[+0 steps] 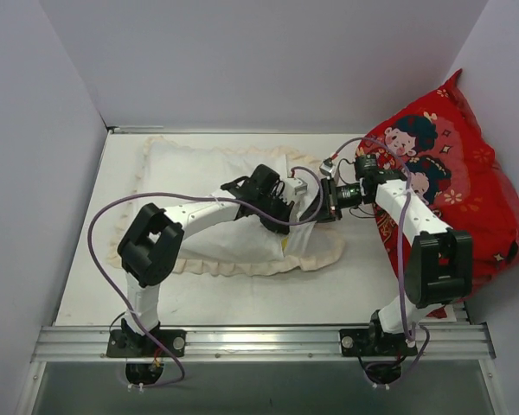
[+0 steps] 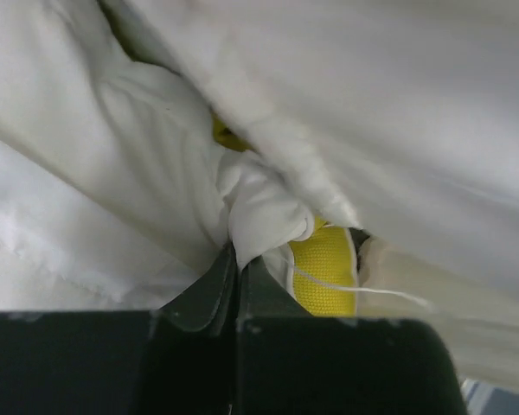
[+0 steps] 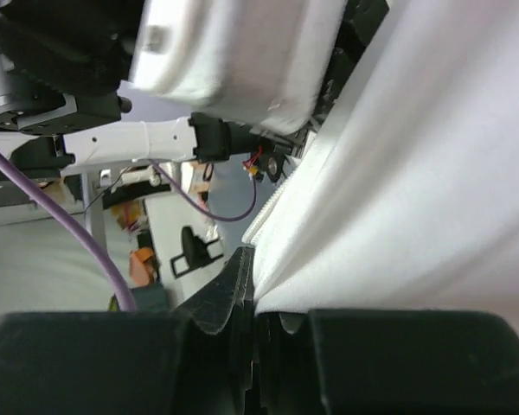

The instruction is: Put the pillow into the pillowcase

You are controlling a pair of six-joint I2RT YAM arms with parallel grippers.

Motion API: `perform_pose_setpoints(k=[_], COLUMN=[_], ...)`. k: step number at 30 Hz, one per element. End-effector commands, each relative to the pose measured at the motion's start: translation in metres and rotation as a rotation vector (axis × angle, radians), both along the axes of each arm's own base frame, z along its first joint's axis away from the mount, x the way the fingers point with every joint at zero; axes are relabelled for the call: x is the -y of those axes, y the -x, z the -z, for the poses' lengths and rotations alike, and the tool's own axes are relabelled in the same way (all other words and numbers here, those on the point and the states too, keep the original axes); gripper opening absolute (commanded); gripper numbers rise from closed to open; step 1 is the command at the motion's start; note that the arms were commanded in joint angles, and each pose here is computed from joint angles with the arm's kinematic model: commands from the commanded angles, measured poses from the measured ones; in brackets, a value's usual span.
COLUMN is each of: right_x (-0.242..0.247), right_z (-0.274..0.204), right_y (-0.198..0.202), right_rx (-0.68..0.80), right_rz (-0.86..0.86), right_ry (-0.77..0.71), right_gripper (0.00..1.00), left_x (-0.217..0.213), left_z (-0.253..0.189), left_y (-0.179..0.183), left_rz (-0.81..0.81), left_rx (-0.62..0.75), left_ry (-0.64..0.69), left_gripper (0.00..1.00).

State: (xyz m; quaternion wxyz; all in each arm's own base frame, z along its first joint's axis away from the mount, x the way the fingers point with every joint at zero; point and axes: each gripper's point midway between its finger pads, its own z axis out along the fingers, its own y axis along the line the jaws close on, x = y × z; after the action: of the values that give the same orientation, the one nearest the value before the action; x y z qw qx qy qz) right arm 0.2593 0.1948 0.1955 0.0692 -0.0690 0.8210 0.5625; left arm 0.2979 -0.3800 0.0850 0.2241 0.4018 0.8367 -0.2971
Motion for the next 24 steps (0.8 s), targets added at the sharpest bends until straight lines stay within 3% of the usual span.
perform_pose_setpoints(k=[1, 3, 4, 7, 10, 12, 14, 18, 24], right_x=[-0.010, -0.008, -0.005, 0.000, -0.001, 0.003, 0.014, 0.056, 0.085], right_z=[-0.007, 0.009, 0.020, 0.044, 0.054, 0.058, 0.058, 0.066, 0.065], right_y=[0.008, 0.000, -0.005, -0.018, -0.022, -0.020, -0.010, -0.004, -0.005], right_rx=[-0.095, -0.122, -0.127, -0.158, -0.166, -0.164, -0.166, -0.108, -0.118], right_rz=[-0.059, -0.043, -0.023, 0.014, 0.023, 0.032, 0.031, 0.068, 0.140], right_ry=[-0.105, -0.065, -0.021, 0.081, 0.153, 0.206, 0.258, 0.406, 0.437], right_gripper=[0.00, 0.00, 0.00, 0.06, 0.35, 0.62, 0.74, 0.74, 0.57], left_x=[0.026, 0.024, 0.022, 0.003, -0.019, -0.034, -0.043, -0.049, -0.001], left_z=[-0.031, -0.069, -0.081, -0.108, -0.116, -0.120, -0.121, -0.115, -0.093], left_y=[0.011, 0.011, 0.015, 0.019, 0.023, 0.020, 0.017, 0.016, 0.032], left_rz=[-0.005, -0.034, -0.052, -0.097, -0.131, -0.175, -0.171, -0.138, 0.038], left_rx=[-0.079, -0.063, -0.089, -0.127, -0.124, -0.083, -0.019, 0.050, 0.107], left_ry=[0.215, 0.356, 0.395, 0.441, 0.408, 0.378, 0.333, 0.254, 0.160], left_gripper=[0.01, 0.17, 0.38, 0.54, 0.57, 0.61, 0.61, 0.59, 0.58])
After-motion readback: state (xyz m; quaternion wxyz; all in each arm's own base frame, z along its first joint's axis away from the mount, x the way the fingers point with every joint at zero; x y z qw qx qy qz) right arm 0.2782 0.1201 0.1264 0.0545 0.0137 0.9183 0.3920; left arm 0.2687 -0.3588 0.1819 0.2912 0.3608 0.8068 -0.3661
